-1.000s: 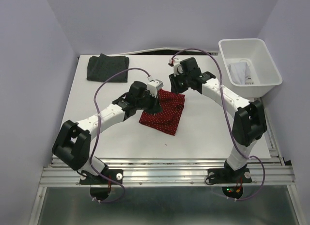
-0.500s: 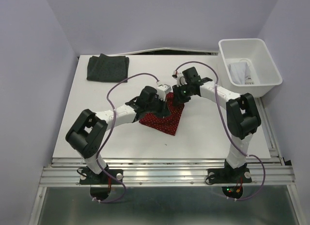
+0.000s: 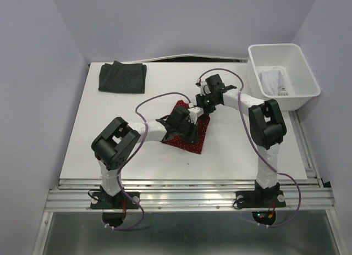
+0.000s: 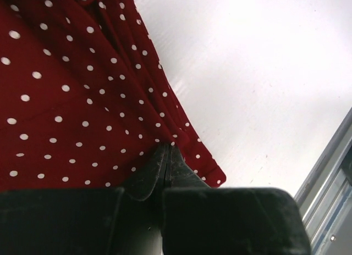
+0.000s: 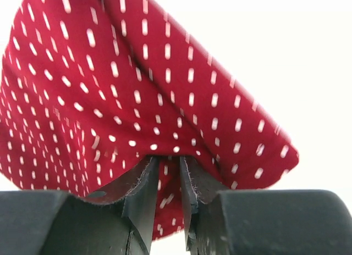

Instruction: Fold and stack the skirts

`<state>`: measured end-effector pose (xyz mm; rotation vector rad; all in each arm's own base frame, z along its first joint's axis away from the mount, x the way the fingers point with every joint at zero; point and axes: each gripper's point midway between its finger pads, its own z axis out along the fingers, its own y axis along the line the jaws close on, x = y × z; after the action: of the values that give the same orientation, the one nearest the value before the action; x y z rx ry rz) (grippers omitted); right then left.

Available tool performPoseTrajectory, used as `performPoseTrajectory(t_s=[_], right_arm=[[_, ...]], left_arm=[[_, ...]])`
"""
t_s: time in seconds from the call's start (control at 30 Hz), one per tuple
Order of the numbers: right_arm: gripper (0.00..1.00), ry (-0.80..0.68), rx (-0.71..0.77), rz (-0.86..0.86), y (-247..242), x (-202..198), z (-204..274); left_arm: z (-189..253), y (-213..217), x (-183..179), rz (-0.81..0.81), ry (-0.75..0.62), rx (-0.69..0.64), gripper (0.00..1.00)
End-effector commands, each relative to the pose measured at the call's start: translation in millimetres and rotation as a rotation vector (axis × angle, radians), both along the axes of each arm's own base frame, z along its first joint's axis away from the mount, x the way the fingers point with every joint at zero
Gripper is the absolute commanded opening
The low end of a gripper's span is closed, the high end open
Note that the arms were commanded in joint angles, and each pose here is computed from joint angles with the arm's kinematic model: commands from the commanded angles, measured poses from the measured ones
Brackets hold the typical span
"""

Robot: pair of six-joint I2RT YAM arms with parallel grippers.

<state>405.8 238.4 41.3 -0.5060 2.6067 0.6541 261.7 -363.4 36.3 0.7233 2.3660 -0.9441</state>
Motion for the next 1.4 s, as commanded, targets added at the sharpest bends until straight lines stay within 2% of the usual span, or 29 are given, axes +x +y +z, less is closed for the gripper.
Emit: performPoseTrajectory(t_s=[0.0, 0.17, 0.27, 0.33, 0.37, 0.4, 0.43, 0.5, 0.53, 0.57, 0.6, 0.63, 0.67, 0.73, 0.83, 0.87, 0.9, 0.93, 1.0, 1.07, 1.1, 1.17, 1.27, 1.33, 1.37], right_arm=[[0.28, -0.110, 0.001, -0.020, 4, 39, 14], [0.38, -0.151, 0.033, -0.017, 16, 62, 25], [0.38, -0.189, 0.052, -0.013, 23, 77, 36], [0.41, -0.214, 0.061, -0.012, 25, 84, 46], [0.44, -0.238, 0.082, -0.007, 29, 89, 58], [0.46, -0.252, 0.092, -0.004, 31, 91, 66], [0.54, -0.277, 0.105, -0.010, 32, 94, 80], [0.61, -0.327, 0.124, -0.018, 33, 99, 107], [0.64, -0.365, 0.132, -0.029, 33, 102, 126], [0.72, -0.411, 0.137, -0.056, 24, 105, 150], [0.75, -0.425, 0.143, -0.075, 19, 106, 161], [0.80, -0.423, 0.154, -0.109, 7, 108, 168], [0.83, -0.437, 0.165, -0.125, -1, 103, 183], [0.86, -0.401, 0.162, -0.141, -13, 92, 179], [0.86, -0.360, 0.219, -0.089, -10, 54, 189], [0.84, -0.285, 0.230, -0.069, -9, 35, 167], [0.83, -0.248, 0.271, -0.012, 1, 17, 165], [0.79, -0.222, 0.267, 0.044, 7, 0, 158], [0.74, -0.111, 0.231, 0.150, 23, -41, 126], [0.68, -0.079, 0.190, 0.240, 30, -65, 108], [0.66, -0.043, 0.168, 0.268, 30, -81, 94], [0.62, -0.015, 0.117, 0.344, 36, -109, 80], [0.64, -0.035, 0.061, 0.399, 43, -133, 65], [0.63, -0.066, 0.023, 0.424, 40, -145, 58], [0.63, -0.103, -0.001, 0.457, 41, -150, 59]], left_arm=[[9, -4, -9, -0.002, 0.043, -0.003, 0.00], [13, -14, -14, -0.023, 0.070, -0.039, 0.00], [42, -20, -12, -0.032, 0.010, -0.089, 0.00], [68, -22, -3, -0.017, -0.060, -0.125, 0.09], [97, -24, 3, -0.011, -0.119, -0.167, 0.17], [114, -25, 6, -0.013, -0.157, -0.189, 0.28], [122, -22, 7, -0.022, -0.186, -0.175, 0.30], [161, -22, 13, -0.032, -0.257, -0.198, 0.34], [162, -14, 13, -0.027, -0.251, -0.166, 0.35], [171, -10, 15, -0.032, -0.274, -0.164, 0.39], [185, 5, 22, 0.000, -0.289, -0.152, 0.51], [191, 15, 27, 0.023, -0.301, -0.145, 0.57], [201, 34, 36, 0.069, -0.313, -0.141, 0.69], [207, 56, 47, 0.113, -0.315, -0.124, 0.76], [215, 96, 74, 0.172, -0.335, -0.073, 0.87], [217, 105, 83, 0.184, -0.354, -0.056, 0.92], [222, 112, 95, 0.200, -0.385, -0.038, 0.98], [224, 126, 112, 0.227, -0.453, 0.015, 0.98], [222, 125, 131, 0.159, -0.506, 0.064, 0.98], [218, 121, 145, 0.082, -0.558, 0.119, 0.96], [211, 116, 156, 0.043, -0.546, 0.152, 0.90], [197, 109, 171, -0.048, -0.531, 0.196, 0.87], [181, 98, 185, -0.161, -0.551, 0.218, 0.85], [167, 89, 201, -0.175, -0.516, 0.215, 0.82], [145, 84, 209, -0.156, -0.453, 0.213, 0.81]])
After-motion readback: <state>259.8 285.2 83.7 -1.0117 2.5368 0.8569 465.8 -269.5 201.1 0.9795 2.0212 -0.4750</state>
